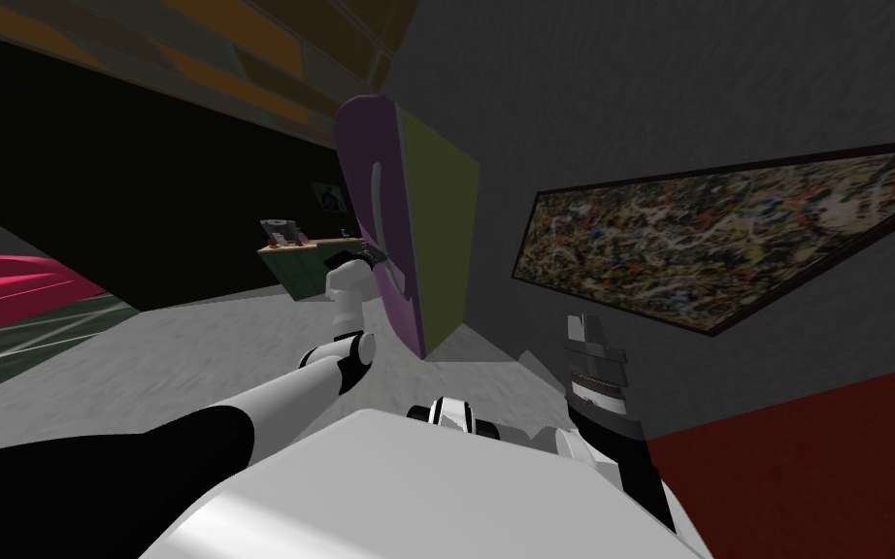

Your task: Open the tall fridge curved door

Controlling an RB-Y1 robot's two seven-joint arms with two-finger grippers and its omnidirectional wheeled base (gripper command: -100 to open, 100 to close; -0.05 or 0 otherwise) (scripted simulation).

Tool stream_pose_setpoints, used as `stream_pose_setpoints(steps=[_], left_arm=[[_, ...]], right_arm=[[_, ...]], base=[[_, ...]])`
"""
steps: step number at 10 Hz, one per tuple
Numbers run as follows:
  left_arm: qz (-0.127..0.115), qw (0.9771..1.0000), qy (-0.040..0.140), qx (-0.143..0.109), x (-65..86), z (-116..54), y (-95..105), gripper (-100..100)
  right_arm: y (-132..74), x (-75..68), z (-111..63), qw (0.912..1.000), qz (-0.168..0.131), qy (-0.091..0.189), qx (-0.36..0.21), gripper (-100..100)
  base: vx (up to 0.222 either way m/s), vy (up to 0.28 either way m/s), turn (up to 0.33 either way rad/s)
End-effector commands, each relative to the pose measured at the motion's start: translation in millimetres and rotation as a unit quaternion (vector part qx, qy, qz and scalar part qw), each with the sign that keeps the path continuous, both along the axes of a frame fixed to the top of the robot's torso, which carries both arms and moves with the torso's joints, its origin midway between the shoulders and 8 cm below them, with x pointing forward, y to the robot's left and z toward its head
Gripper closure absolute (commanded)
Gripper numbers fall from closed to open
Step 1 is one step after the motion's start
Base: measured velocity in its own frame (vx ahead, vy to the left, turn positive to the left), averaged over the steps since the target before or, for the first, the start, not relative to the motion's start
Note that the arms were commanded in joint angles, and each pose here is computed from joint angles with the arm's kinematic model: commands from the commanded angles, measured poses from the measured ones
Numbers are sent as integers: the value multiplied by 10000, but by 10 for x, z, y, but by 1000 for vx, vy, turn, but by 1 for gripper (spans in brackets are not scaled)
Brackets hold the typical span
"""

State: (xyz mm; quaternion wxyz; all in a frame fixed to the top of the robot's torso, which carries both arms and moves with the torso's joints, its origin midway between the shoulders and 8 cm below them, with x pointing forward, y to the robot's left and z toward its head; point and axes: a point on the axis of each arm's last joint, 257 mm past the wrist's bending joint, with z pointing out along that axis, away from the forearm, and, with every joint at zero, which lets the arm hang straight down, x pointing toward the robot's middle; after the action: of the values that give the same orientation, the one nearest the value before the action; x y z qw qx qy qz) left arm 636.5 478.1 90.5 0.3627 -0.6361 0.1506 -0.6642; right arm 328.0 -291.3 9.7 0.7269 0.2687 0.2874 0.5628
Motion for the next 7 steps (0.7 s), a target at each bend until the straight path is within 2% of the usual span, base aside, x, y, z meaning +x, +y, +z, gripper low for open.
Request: stream_pose_setpoints(steps=[1, 3, 4, 6, 7], left_arm=[[-102, 9996, 26, -275, 62, 90, 37, -100], [-165, 9989, 29, -434, 91, 162, 56, -100], [-139, 9992, 21, -375, 78, 141, 46, -100], [-248, 9989, 53, -386, 124, 124, -304, -100], [-193, 9992, 78, -334, 118, 115, -298, -100]], right_arm=[[0, 0, 0, 10000, 0, 0, 0, 0], [0, 0, 0, 10000, 0, 0, 0, 0], [0, 0, 0, 10000, 0, 0, 0, 0], [0, 0, 0, 10000, 0, 0, -2, 0], [-1, 0, 0, 10000, -1, 1, -3, 0]], base=[[-1, -90, 45], [-9, -71, 39], [-3, -34, 11], [23, 79, 7], [34, 125, -5]])
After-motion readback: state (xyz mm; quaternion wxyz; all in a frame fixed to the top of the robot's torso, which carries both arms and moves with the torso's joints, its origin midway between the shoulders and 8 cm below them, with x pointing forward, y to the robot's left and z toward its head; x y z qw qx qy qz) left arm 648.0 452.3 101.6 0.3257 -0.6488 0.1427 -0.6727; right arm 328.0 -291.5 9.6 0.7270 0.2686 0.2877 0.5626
